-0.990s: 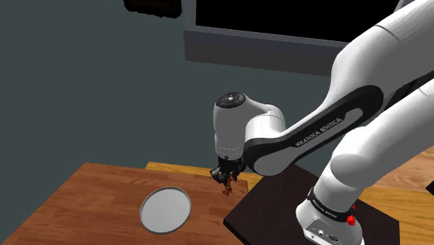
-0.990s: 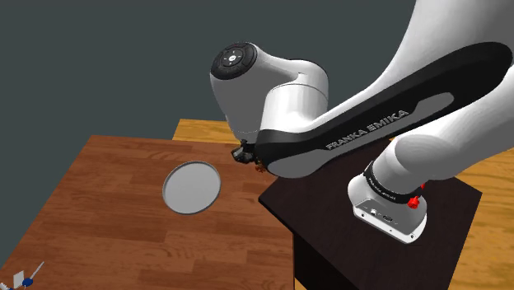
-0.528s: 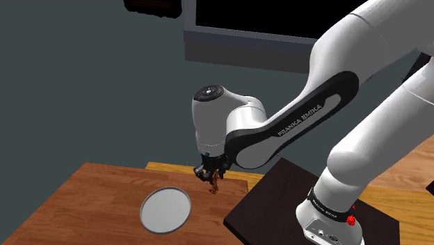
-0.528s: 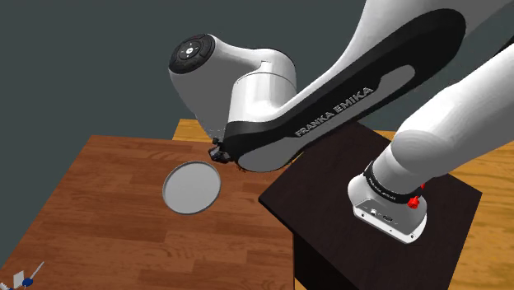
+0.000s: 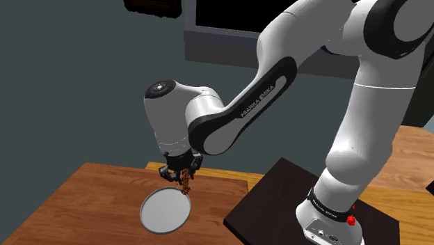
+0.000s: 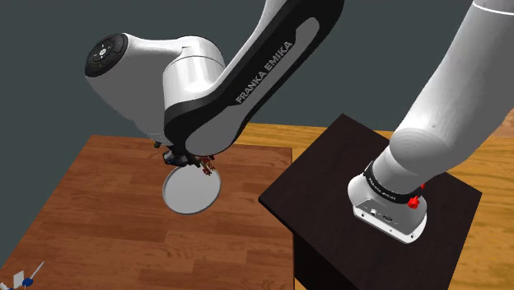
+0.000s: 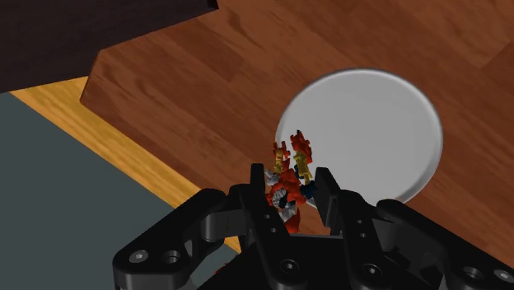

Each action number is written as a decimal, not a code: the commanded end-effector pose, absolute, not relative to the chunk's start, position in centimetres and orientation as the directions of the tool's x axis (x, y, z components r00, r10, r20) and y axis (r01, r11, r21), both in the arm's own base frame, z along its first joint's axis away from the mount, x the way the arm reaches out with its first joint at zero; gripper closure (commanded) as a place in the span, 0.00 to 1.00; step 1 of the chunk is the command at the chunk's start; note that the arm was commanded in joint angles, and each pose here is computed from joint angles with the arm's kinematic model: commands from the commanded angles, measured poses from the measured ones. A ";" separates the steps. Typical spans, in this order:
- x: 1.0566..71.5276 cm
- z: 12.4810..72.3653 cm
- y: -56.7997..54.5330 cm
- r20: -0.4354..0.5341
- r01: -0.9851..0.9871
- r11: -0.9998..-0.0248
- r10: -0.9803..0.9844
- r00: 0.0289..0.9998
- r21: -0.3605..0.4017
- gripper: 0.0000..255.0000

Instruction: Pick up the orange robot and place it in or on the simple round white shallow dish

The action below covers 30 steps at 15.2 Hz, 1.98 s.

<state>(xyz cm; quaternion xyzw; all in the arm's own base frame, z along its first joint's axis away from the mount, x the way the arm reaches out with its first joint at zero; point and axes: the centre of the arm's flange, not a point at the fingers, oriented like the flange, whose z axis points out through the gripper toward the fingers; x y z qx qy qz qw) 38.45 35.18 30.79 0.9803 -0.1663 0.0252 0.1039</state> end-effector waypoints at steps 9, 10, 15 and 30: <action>43.6 28.9 40.9 0.088 -0.334 -0.922 -0.323 0.942 0.197 1.00; 43.6 28.4 40.9 0.088 -0.334 -0.922 -0.323 0.942 0.197 1.00; 43.6 25.8 40.9 0.088 -0.334 -0.922 -0.323 0.942 0.197 1.00; 43.6 23.3 40.9 0.088 -0.334 -0.922 -0.323 0.942 0.197 0.00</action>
